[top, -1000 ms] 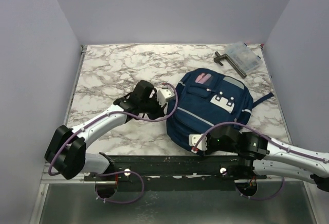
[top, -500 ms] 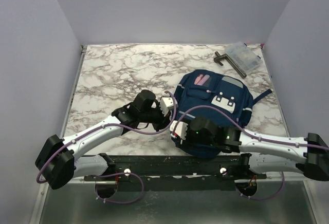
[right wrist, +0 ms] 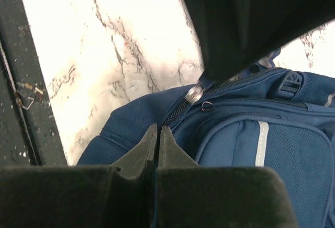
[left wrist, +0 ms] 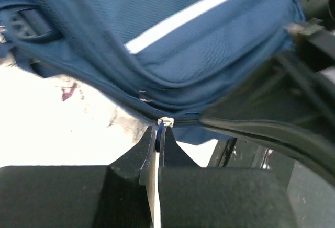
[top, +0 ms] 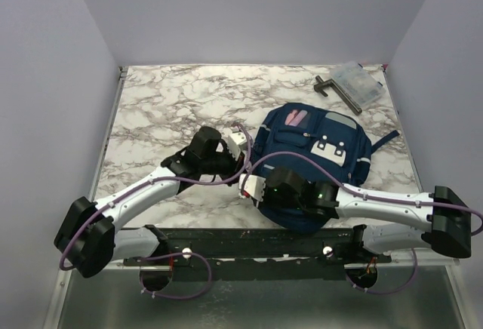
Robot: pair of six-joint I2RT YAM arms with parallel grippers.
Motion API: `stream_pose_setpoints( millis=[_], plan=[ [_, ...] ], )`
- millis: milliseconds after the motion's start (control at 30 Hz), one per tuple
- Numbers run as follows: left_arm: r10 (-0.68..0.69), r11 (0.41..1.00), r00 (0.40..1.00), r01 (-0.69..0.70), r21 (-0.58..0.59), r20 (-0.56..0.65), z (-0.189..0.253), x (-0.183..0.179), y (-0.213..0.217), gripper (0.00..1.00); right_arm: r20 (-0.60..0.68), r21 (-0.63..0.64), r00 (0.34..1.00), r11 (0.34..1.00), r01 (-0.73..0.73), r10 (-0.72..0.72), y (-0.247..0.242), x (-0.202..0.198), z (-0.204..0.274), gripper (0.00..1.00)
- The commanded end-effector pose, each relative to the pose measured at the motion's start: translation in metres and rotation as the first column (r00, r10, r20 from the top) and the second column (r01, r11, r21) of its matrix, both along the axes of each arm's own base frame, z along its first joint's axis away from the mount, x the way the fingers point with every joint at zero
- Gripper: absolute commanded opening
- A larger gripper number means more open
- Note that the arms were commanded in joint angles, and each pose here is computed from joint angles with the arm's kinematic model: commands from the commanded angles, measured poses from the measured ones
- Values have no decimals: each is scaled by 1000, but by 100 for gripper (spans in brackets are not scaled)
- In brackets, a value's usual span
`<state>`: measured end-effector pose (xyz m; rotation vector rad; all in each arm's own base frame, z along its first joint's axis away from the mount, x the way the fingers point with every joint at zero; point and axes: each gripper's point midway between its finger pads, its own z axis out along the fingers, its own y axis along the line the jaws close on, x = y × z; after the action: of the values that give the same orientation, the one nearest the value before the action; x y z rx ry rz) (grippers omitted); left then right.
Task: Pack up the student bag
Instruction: Zip the student bag at the center of the board.
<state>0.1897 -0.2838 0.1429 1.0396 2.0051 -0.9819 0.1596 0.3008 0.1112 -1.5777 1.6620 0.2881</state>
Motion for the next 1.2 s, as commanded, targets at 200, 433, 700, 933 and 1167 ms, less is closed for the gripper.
stream_pose_setpoints(
  millis=[200, 433, 700, 933, 1167],
  plan=[
    [305, 952, 952, -303, 38, -34, -14, 99, 21, 0, -117, -39, 970, 975, -220, 214, -55, -60, -9, 1],
    [333, 942, 939, -328, 65, -88, -22, 147, -1, 0, -94, 0, 961, 966, -259, 258, -53, -65, 2, 1],
    [387, 921, 919, -379, 93, -80, -18, 149, 8, 25, -82, 43, 981, 984, -172, 175, -47, -54, 9, 4],
    [377, 926, 926, -377, 14, 21, 54, 117, 31, 49, -78, 223, 995, 974, -42, 61, -30, -42, 49, 47],
    [441, 882, 878, -387, -267, 187, 171, 69, 63, 67, -98, 507, 932, 788, 350, -350, -42, 10, 151, 84]
  ],
)
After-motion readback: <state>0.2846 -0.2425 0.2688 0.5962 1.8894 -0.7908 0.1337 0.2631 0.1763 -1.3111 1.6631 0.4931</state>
